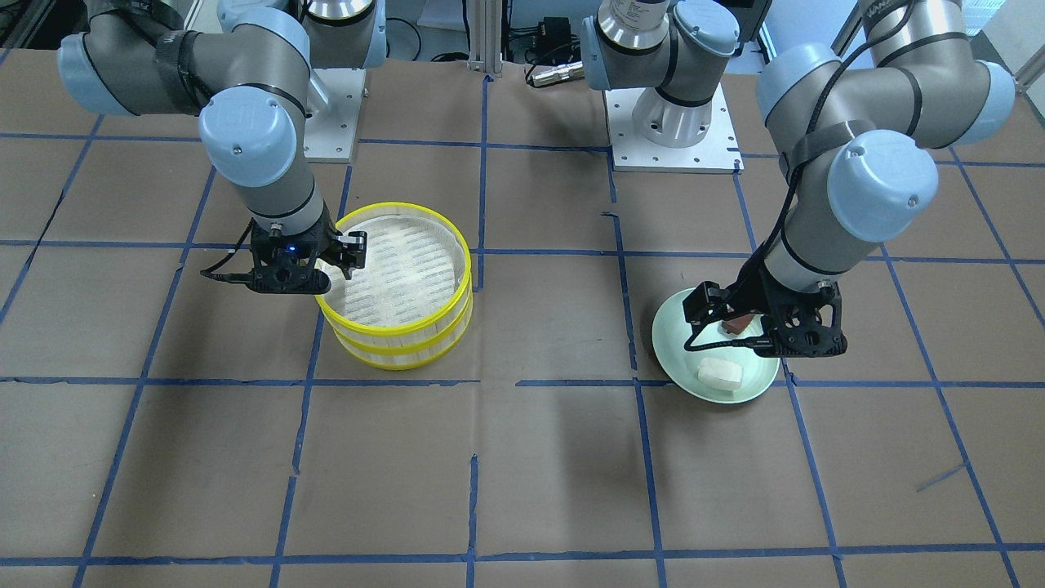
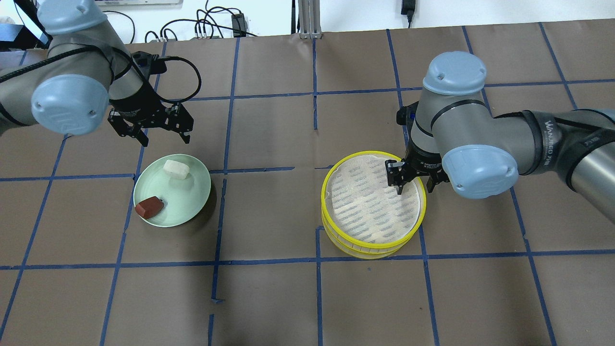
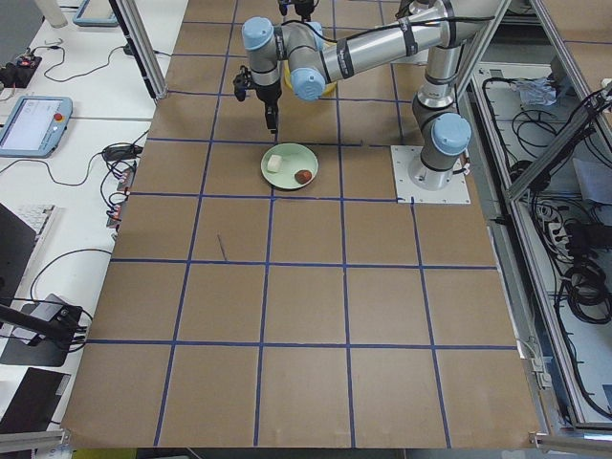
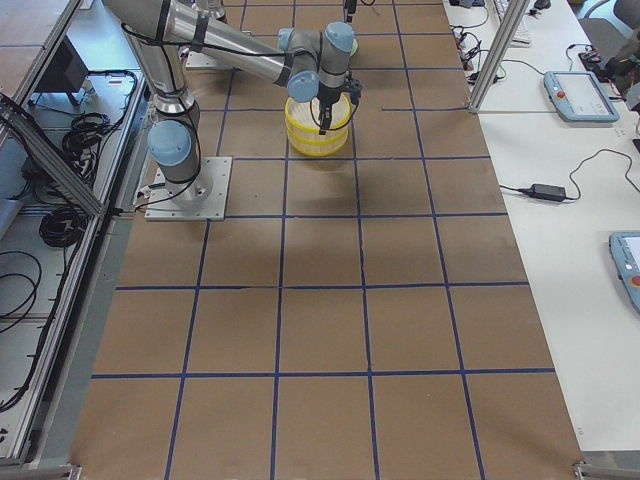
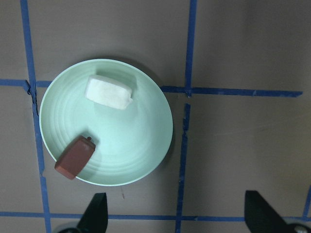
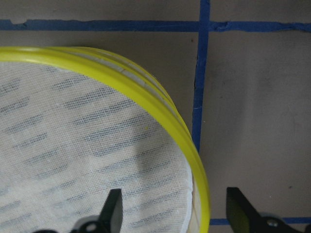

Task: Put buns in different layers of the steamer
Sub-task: 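Move the right gripper to the steamer rim while the left nears the plate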

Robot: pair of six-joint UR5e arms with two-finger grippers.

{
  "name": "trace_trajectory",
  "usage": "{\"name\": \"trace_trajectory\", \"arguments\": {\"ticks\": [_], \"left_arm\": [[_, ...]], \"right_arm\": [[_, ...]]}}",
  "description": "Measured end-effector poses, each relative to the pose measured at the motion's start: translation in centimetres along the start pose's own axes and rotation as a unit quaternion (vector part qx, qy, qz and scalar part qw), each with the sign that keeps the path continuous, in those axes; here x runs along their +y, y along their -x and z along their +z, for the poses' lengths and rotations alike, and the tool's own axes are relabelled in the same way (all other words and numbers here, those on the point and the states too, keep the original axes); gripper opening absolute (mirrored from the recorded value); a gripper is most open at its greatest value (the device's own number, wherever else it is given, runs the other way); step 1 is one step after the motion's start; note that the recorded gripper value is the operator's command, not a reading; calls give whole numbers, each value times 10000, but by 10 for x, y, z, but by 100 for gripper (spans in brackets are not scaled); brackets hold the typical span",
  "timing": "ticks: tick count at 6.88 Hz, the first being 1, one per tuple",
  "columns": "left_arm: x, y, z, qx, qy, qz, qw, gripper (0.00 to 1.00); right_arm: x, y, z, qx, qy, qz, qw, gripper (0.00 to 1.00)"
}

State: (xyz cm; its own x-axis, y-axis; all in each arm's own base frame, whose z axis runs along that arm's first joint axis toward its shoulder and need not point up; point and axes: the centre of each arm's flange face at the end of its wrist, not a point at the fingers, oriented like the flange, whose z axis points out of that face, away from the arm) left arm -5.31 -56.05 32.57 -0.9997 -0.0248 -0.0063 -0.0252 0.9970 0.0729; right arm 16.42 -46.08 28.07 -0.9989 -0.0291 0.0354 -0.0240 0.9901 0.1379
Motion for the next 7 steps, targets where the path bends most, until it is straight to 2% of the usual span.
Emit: {"name": "trace_trajectory", "arguments": {"ticks": [2, 4, 6, 7], "left_arm": [[-8, 6, 19, -166, -17, 12, 9999, 99], [-13, 7, 20, -192, -59, 6, 9998, 98], [-20, 8, 26, -203, -119, 5, 9997, 98], [-22, 8, 29, -210, -153, 2, 9997, 98]], "right_arm": [[1, -3, 2, 154, 22, -42, 9999, 19], [1, -4, 2, 209, 28, -211, 9996, 18], [1, -9, 0, 357, 29, -333, 9988, 8], [2, -11, -3, 414, 27, -378, 9984, 8]]}}
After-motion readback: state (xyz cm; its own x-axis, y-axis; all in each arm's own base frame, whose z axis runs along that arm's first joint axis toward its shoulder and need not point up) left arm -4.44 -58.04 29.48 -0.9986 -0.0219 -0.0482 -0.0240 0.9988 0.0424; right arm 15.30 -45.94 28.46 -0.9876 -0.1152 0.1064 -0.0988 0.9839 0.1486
